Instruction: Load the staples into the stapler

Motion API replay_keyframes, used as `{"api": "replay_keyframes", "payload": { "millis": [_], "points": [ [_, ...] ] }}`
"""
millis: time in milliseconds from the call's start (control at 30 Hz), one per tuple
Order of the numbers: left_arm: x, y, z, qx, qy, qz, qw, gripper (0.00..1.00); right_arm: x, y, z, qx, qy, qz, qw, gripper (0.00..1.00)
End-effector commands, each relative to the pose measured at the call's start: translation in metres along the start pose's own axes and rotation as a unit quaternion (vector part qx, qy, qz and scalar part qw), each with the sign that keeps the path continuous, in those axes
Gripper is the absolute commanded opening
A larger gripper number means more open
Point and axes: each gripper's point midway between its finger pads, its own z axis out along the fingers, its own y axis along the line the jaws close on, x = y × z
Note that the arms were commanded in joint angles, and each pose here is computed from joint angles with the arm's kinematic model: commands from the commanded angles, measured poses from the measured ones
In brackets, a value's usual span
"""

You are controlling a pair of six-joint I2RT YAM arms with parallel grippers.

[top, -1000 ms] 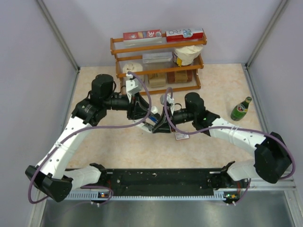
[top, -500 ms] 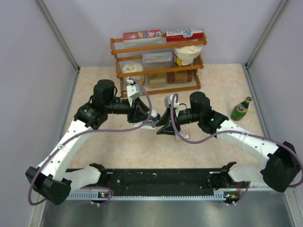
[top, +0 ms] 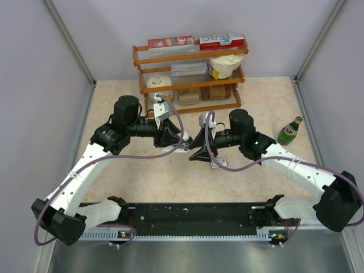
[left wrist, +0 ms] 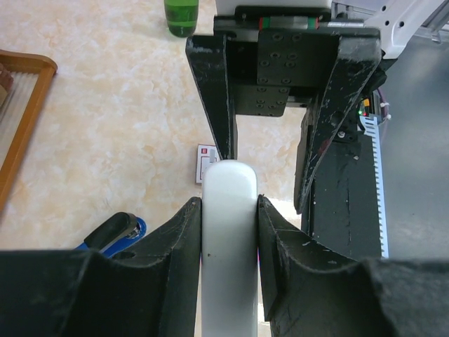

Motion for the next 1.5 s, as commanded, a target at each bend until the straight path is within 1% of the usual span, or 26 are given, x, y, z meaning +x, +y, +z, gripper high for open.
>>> {"api": "replay_keyframes", "payload": {
  "millis": [0,200,300,500,633,900,1067,1300,1467],
  "points": [
    [-0.007,-0.004,0.001,0.010,-0.014,0.029,0.999,0.00,-0.054,0.002,-0.019,0.015,-0.047,-0.079,0.996,0.54],
    [-0.010,-0.005,0.001,0.014,-0.016,0.029,0.999,0.00,-0.063,0.002,-0.028,0.024,-0.053,-0.091,0.994,0.60],
    [-0.011,-0.006,0.002,0.018,-0.016,0.024,0.999,0.00,-0.060,0.000,-0.026,0.023,-0.050,-0.087,0.995,0.65],
    [-0.016,-0.013,0.004,0.043,-0.022,0.017,0.999,0.00,-0.044,-0.013,-0.014,0.012,-0.037,-0.046,0.998,0.67],
    [-0.018,-0.014,0.003,0.042,-0.022,0.015,0.999,0.00,-0.041,-0.011,-0.006,-0.007,-0.039,-0.026,0.999,0.69],
    [-0.018,-0.016,0.004,0.050,-0.027,0.010,0.998,0.00,-0.026,-0.008,0.012,-0.021,-0.021,-0.017,0.999,0.71],
    [-0.017,-0.017,0.006,0.057,-0.028,0.003,0.998,0.00,-0.022,-0.010,0.019,-0.028,-0.015,-0.009,0.999,0.70],
    [-0.010,-0.015,0.008,0.052,-0.028,0.002,0.998,0.00,-0.019,0.001,0.026,-0.054,-0.010,-0.008,0.998,0.65],
    [-0.007,-0.012,0.010,0.051,-0.026,0.000,0.998,0.00,-0.019,0.005,0.029,-0.065,-0.009,-0.012,0.998,0.58]
  ]
}}
